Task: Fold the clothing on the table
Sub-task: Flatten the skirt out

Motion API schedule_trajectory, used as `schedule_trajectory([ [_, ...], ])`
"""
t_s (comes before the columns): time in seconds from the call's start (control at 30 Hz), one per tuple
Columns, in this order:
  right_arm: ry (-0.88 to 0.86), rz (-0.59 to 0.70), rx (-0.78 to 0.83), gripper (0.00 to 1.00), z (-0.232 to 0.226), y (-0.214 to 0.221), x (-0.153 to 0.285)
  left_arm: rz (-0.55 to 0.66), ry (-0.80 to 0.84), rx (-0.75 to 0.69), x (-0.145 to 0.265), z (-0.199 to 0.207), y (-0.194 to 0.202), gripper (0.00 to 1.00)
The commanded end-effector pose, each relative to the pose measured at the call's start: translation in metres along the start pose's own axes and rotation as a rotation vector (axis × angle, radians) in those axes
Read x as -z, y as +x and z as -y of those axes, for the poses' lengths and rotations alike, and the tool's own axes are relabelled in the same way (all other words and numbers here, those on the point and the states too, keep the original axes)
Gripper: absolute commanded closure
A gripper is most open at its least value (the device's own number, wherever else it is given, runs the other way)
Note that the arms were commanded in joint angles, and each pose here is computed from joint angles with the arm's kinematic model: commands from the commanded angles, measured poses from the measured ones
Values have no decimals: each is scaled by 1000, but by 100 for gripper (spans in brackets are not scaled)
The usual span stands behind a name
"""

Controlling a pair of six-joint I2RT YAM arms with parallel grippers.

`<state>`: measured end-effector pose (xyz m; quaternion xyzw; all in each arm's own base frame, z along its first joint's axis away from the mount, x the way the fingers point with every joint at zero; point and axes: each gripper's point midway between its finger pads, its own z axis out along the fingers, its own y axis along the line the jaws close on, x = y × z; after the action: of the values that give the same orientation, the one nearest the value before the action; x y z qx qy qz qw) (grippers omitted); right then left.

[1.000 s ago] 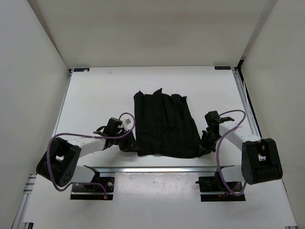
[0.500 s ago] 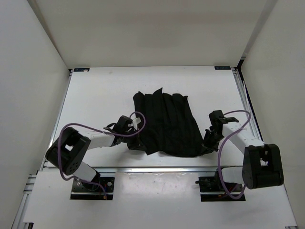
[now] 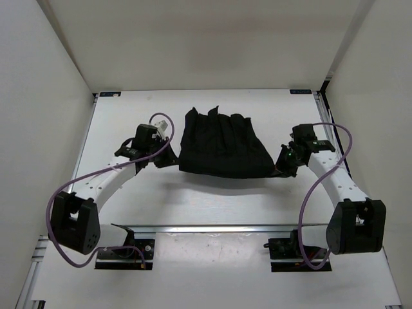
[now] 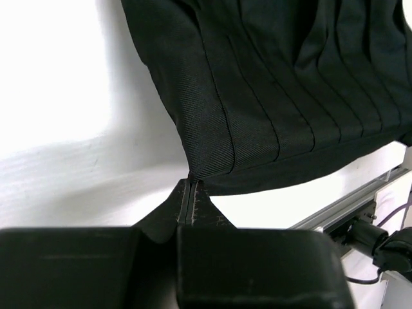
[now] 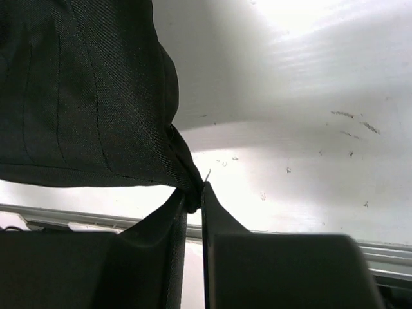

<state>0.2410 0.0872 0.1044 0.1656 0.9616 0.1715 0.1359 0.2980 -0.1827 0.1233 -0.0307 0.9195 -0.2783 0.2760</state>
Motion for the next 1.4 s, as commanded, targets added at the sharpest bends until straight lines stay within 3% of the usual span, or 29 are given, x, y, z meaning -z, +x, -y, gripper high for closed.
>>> schedule_trajectory([
  [0.0, 113, -8, 64, 100, 21, 2, 0, -12, -147, 18, 10, -40, 17, 100],
  [0.13, 119, -71, 82, 100, 26, 26, -10, -54, -199, 15, 11, -60, 44, 100],
  [0.2, 90, -114, 56, 100, 28, 37, -18, -146, -241, 35, 8, -77, 66, 100],
  [0.27, 68, -105, 52, 100, 21, 26, -22, -188, -268, 26, 3, -84, 66, 100],
  [0.37, 33, -38, 99, 99, -2, -19, -19, -156, -285, -43, -7, -74, 25, 100],
  [0.5, -9, 110, 180, 100, -47, -111, 0, -22, -247, -96, -23, -36, -73, 100],
  [0.57, -40, 171, 215, 100, -68, -144, 8, 101, -182, -123, -18, -4, -136, 100],
  [0.6, -60, 220, 243, 100, -82, -165, 17, 111, -169, -123, -24, -2, -147, 100],
  [0.67, -92, 288, 276, 100, -104, -189, 35, 236, -83, -130, -6, 31, -201, 100],
  [0.8, -122, 469, 377, 100, -141, -215, 85, 388, 2, -161, 35, 66, -250, 100],
  [0.93, -181, 502, 421, 100, -146, -195, 104, 368, 84, -133, 56, 65, -234, 100],
  [1.07, -135, 379, 474, 100, -122, -140, 81, 271, 95, -151, 54, 52, -171, 100],
  [1.1, -146, 402, 510, 100, -125, -130, 91, 233, 125, -167, 51, 53, -153, 100],
  [1.17, -100, 434, 544, 99, -116, -110, 88, 288, 213, -205, 85, 75, -150, 100],
  [1.37, -180, 814, 612, 100, -129, -83, 187, 407, 388, -312, 170, 135, -164, 100],
])
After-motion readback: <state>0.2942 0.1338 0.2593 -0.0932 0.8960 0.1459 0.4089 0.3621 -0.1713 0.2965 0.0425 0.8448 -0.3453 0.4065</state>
